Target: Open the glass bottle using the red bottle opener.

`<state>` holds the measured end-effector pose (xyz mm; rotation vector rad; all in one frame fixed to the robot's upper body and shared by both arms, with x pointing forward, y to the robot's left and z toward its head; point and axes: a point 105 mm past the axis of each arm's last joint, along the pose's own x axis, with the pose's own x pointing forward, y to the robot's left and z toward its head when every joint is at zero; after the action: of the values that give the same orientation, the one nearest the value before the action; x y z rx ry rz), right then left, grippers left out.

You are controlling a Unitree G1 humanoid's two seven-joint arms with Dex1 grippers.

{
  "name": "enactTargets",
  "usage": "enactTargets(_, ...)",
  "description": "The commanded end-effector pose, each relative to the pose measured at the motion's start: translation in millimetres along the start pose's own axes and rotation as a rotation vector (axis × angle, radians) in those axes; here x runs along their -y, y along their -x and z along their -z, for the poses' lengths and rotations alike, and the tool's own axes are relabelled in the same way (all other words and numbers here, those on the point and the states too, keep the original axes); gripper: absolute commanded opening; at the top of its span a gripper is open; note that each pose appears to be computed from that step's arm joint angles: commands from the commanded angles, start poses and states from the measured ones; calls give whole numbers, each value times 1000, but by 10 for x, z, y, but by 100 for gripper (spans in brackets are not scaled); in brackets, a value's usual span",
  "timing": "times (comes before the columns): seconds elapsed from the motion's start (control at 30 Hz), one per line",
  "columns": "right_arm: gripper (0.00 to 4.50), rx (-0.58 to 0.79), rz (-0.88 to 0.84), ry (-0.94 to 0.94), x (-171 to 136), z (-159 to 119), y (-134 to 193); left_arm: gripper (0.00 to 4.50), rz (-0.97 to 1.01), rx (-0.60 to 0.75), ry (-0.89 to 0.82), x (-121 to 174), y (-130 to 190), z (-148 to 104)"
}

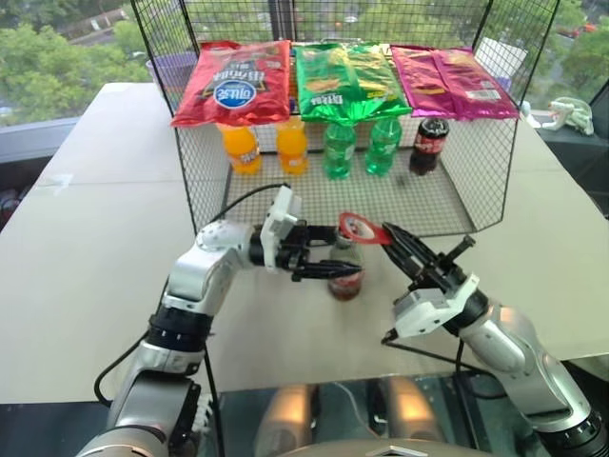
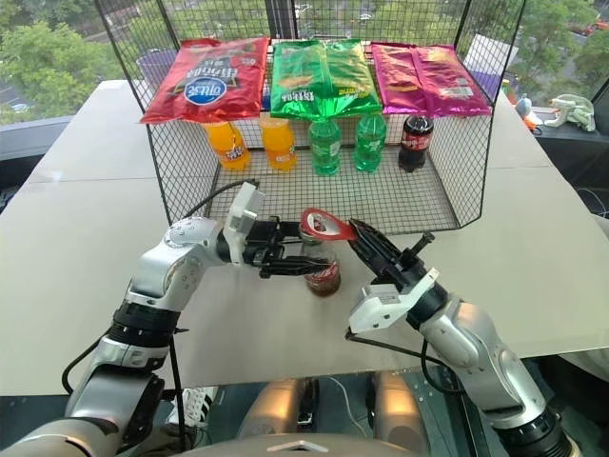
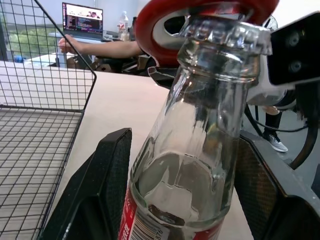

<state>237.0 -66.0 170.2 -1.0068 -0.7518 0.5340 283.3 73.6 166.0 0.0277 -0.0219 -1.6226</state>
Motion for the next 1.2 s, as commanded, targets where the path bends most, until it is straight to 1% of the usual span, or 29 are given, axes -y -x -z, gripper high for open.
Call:
enactTargets(0.03,0,-29,-76,15,-200,44,53,299,-21,21,-48,-50,31,-173)
enactTargets(0.17,0,-26,-41,25,-145,35,40,299,-18,17,-45,-42,26,-182)
enactTargets(0.3,0,-24,-47,43,-171,37,14,299,-16,15,-46,-45,18,-189)
enactTargets(0.53,0,-40,37,-15,-109,52,-79,299,-7,12,-51,-54,-1,-199)
enactTargets(0.63,0,-35,1,-37,-218,48,-80,299,-2,9,-54,-50,-2,-201)
enactTargets(0.8,0,-30,-27,-43,-318,57,-69,299,0,6,-54,-47,-5,-203)
enactTargets(0.9,0,-38,0,-80,-313,73,-84,299,3,4,-54,-42,-9,-202)
enactTargets(1.1,0,-51,-7,-71,-404,109,-91,299,7,1,-51,-29,-17,-197)
enactTargets(1.2,0,-55,20,-90,-391,124,-102,299,7,1,-51,-27,-25,-196)
